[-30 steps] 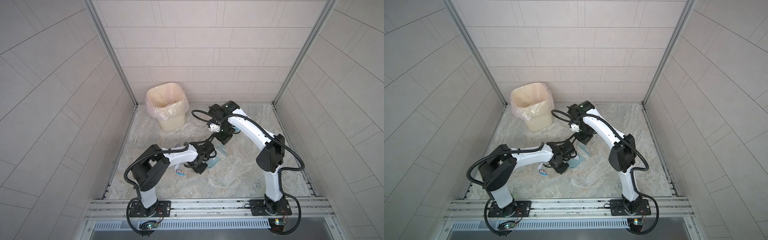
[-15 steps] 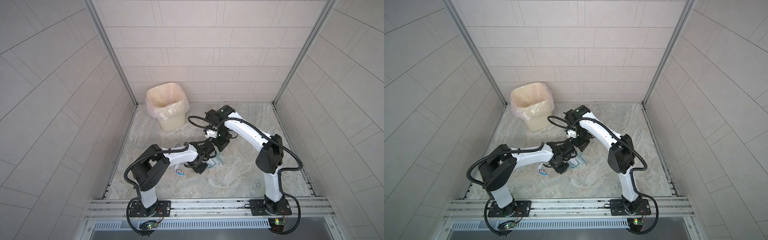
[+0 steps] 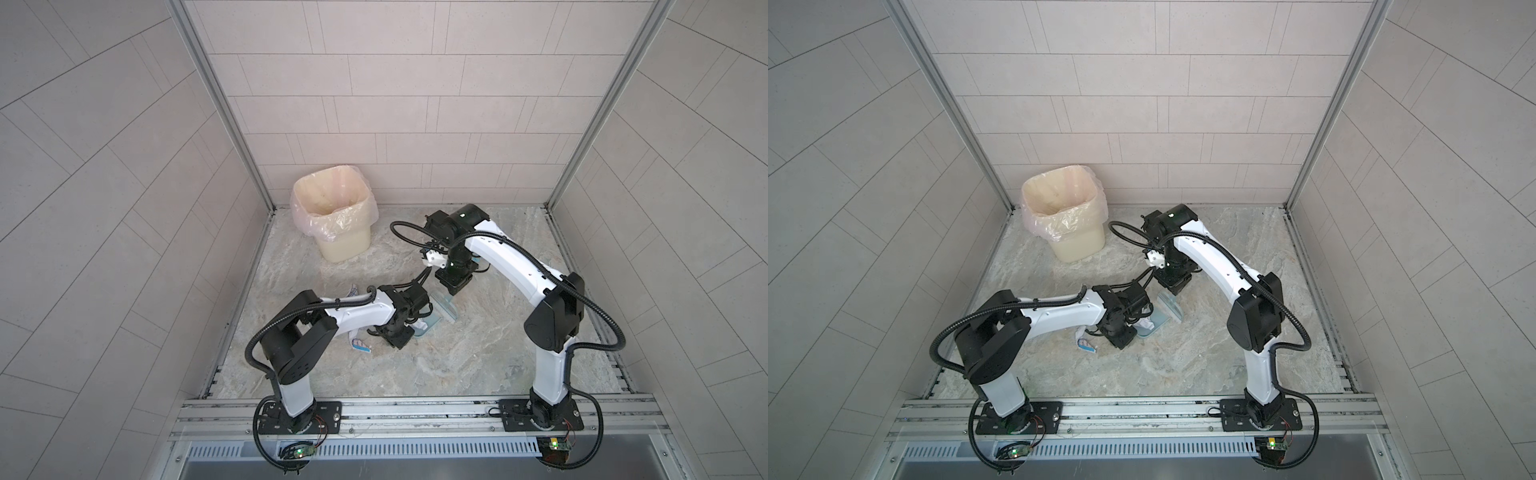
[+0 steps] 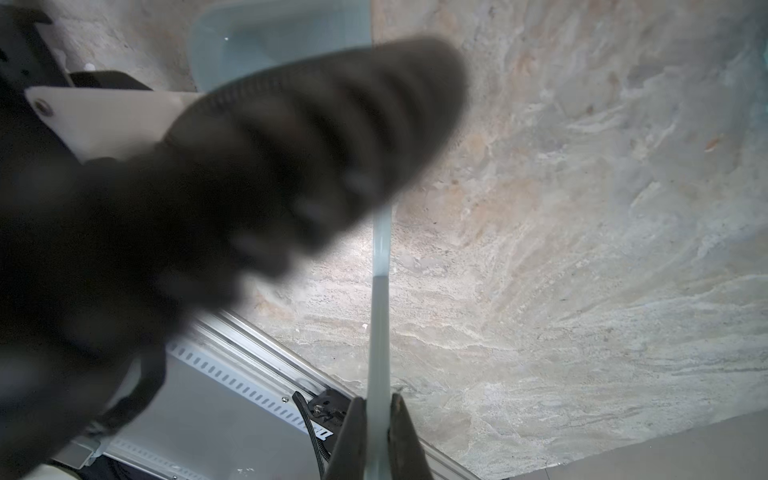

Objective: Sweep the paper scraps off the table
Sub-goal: 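Carry the dustpan to the bin with left gripper while right brush withdraws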

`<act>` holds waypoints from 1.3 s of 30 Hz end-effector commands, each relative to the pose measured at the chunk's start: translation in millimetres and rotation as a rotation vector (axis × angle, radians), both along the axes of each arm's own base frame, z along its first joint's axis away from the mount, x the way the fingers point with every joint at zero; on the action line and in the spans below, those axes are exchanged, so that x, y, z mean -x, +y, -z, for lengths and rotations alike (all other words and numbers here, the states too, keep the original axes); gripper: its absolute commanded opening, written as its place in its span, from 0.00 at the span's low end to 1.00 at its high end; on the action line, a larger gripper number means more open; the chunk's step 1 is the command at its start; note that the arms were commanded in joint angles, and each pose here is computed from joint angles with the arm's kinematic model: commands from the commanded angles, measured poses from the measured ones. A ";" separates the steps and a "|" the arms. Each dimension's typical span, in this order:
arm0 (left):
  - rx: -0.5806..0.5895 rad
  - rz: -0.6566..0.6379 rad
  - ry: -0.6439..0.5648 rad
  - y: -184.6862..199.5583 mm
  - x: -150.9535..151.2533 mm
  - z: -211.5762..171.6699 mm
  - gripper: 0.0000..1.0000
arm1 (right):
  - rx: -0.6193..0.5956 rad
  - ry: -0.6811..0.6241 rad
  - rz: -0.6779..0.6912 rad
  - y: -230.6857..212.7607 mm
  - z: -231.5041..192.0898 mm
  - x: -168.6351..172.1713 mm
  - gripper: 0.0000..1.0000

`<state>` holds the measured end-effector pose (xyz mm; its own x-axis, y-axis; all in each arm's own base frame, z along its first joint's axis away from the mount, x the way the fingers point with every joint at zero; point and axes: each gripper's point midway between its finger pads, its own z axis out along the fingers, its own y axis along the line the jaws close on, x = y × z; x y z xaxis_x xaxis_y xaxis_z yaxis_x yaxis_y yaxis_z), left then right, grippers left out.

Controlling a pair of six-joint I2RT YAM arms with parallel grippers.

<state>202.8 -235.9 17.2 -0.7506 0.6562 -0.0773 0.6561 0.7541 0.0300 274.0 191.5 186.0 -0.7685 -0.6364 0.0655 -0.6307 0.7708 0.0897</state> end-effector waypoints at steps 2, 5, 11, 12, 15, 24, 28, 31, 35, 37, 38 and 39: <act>0.009 -0.036 -0.053 10.6 -2.7 -23.0 0.00 | -0.034 -0.037 0.062 -18.1 -16.4 6.6 0.00; 0.025 -0.061 -0.081 17.3 -5.5 -42.0 0.00 | -0.091 -0.040 0.108 -21.7 -18.3 8.2 0.00; 0.042 -0.124 -0.157 40.2 -18.3 -99.1 0.00 | -0.169 -0.027 0.176 -30.9 -15.7 13.8 0.00; 0.036 -0.139 -0.176 46.6 -21.1 -110.6 0.00 | -0.177 -0.024 0.185 -32.6 -14.2 14.1 0.00; 0.019 -0.179 -0.233 66.5 -28.5 -142.5 0.00 | -0.190 -0.021 0.199 -36.1 -13.0 16.8 0.00; -0.062 -0.323 -0.302 144.8 -47.2 -224.1 0.00 | -0.227 -0.021 0.223 -40.3 -10.5 19.0 0.00; -0.078 -0.405 -0.359 176.1 -61.5 -248.1 0.00 | -0.234 -0.020 0.226 -40.6 -9.8 20.2 0.00; -0.085 -0.455 -0.411 195.2 -73.3 -261.7 0.00 | -0.235 -0.022 0.228 -42.7 -10.2 20.8 0.00; -0.112 -0.504 -0.439 216.9 -85.4 -274.7 0.00 | -0.236 -0.019 0.232 -45.1 -10.7 22.3 0.00; -0.132 -0.526 -0.454 229.1 -92.0 -280.8 0.00 | -0.237 -0.018 0.234 -46.2 -10.1 23.2 0.00; -0.137 -0.539 -0.461 234.8 -94.8 -283.4 0.00 | -0.237 -0.015 0.236 -46.7 -9.6 23.9 0.00; -0.145 -0.553 -0.468 241.0 -98.5 -286.2 0.00 | -0.238 -0.016 0.238 -47.1 -9.2 24.1 0.00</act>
